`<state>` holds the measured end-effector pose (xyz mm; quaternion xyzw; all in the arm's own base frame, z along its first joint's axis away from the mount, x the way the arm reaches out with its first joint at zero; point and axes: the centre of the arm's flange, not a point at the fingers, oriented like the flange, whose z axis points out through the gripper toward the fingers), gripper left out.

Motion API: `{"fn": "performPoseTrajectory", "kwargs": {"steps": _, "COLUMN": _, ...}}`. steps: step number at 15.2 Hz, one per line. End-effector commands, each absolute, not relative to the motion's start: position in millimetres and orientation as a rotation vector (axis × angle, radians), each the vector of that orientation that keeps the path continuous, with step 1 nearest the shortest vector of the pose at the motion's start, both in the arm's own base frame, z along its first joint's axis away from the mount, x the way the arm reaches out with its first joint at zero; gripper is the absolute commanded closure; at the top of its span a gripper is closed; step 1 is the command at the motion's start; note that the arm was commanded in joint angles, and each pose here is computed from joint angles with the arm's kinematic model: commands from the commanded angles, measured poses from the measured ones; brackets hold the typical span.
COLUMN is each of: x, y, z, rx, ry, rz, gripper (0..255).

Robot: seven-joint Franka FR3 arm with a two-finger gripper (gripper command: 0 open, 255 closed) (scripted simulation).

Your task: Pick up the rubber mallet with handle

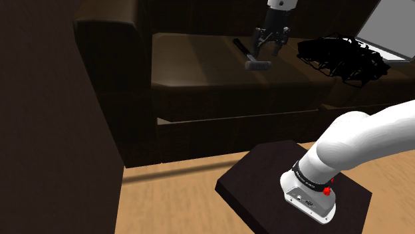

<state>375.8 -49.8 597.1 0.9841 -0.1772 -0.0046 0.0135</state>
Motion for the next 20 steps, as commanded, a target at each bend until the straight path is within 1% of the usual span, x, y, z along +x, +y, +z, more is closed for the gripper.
{"fn": "performPoseTrajectory", "kwargs": {"steps": 1, "x": 395.7, "y": -55.7, "z": 606.8, "rx": 3.065, "ry": -0.643, "rz": 0.044, "gripper": 0}}
{"fn": "performPoseTrajectory", "kwargs": {"steps": 3, "x": 408.9, "y": -62.8, "z": 616.0, "rx": 3.062, "ry": -0.714, "rz": 0.09, "gripper": 0}}
{"fn": "performPoseTrajectory", "kwargs": {"steps": 12, "x": 408.9, "y": -62.8, "z": 576.0, "rx": 3.062, "ry": -0.714, "rz": 0.09, "gripper": 0}}
{"fn": "performPoseTrajectory", "kwargs": {"steps": 13, "x": 408.7, "y": -62.7, "z": 575.1, "rx": 3.062, "ry": -0.714, "rz": 0.09, "gripper": 255}}
{"fn": "performPoseTrajectory", "kwargs": {"steps": 20, "x": 408.1, "y": -62.6, "z": 574.6, "rx": 3.062, "ry": -0.714, "rz": 0.09, "gripper": 255}}
